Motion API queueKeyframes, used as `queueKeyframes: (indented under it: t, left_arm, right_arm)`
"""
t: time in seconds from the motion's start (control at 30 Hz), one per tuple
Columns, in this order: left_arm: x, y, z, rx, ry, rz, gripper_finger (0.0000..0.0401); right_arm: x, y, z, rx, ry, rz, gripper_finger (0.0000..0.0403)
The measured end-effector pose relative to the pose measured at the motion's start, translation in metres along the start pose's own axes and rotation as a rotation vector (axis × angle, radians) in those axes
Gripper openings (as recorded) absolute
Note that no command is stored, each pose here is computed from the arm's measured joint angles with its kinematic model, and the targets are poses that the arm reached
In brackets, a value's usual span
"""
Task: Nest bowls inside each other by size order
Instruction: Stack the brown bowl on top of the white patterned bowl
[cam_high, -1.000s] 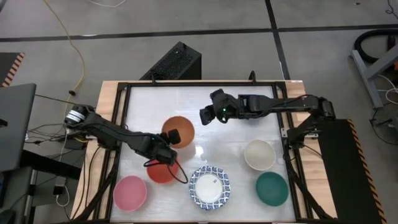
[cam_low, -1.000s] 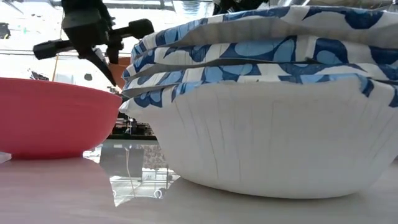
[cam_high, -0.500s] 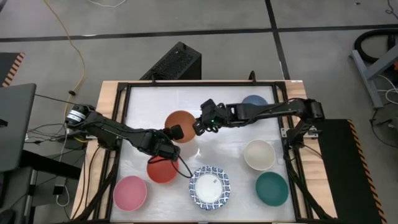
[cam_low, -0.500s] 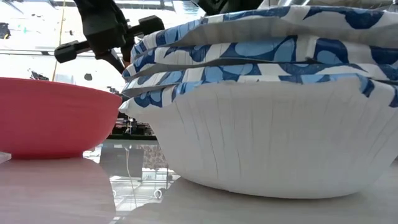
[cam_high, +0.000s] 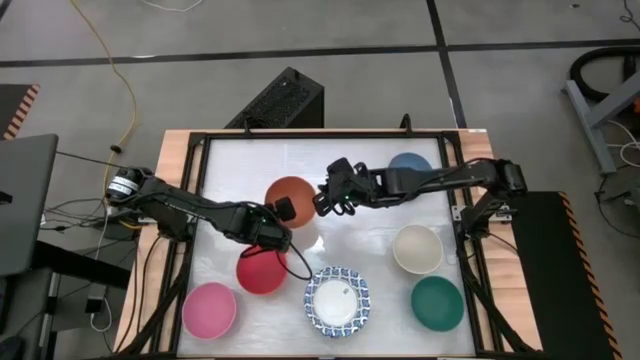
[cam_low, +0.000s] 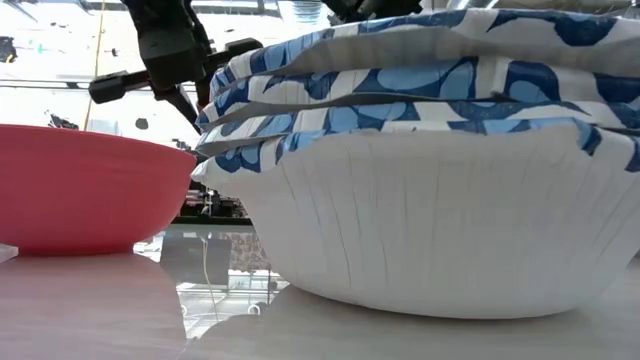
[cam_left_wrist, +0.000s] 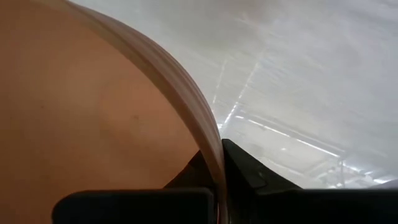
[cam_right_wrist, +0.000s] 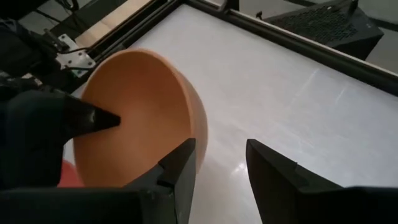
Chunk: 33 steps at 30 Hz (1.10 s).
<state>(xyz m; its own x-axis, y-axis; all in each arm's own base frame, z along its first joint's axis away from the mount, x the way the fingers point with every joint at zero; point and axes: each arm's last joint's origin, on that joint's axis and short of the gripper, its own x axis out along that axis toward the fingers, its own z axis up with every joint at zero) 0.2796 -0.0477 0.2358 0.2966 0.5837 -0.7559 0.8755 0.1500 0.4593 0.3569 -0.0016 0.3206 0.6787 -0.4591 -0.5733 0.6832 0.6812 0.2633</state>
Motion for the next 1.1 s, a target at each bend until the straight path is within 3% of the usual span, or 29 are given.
queueKeyframes:
  t: [0.8,1.1]
  left_arm:
    - [0.002,0.011,0.001,0.080,-0.025,0.076,0.0000]
    - [0.005,0.013,-0.003,0.113,0.032,0.090,0.0000]
  right_arm:
    - [0.006,0.001,-0.001,0.005,0.002,-0.001,0.0162]
    - [0.006,0.001,-0.002,0.003,0.006,0.000,0.0162]
